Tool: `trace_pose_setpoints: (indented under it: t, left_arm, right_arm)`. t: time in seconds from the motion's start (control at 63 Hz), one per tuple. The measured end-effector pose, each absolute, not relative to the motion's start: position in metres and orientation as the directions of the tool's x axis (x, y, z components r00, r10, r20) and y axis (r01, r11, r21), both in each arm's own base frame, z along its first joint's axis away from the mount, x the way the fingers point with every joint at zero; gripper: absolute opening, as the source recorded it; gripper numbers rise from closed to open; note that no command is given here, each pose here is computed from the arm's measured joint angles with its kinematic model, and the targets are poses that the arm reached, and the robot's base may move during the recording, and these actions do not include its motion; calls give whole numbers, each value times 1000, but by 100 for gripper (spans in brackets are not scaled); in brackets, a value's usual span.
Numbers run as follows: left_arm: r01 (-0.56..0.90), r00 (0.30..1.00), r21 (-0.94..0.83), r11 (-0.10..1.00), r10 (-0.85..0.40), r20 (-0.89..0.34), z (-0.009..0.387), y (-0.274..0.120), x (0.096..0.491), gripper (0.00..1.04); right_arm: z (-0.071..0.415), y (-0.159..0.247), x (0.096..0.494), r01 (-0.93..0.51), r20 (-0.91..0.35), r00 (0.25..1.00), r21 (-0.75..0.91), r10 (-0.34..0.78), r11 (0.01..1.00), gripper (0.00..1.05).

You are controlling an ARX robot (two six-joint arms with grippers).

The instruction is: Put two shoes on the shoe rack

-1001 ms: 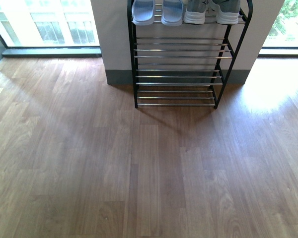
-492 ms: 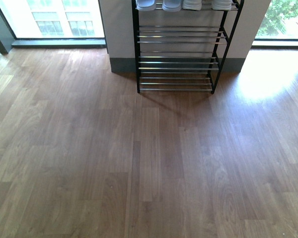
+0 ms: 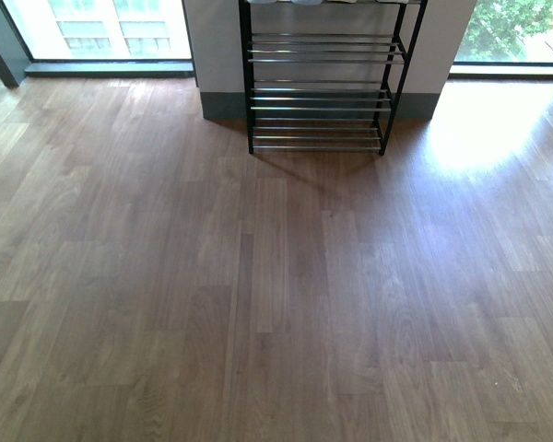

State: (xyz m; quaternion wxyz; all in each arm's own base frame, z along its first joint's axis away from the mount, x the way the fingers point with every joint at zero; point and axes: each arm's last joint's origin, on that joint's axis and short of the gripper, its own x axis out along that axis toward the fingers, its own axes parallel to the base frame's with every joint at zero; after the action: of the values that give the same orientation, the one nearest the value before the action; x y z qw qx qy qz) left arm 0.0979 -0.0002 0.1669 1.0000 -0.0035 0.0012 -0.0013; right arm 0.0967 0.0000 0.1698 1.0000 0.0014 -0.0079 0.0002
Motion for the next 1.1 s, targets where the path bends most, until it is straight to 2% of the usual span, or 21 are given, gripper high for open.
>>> trace_pose_setpoints:
  t: [1.096]
  left_arm:
    - [3,1000,-7,1000,-3,-2,167,0,98,95]
  right_arm:
    - [170,0,97,-1,16,1000,3,1,1000,96]
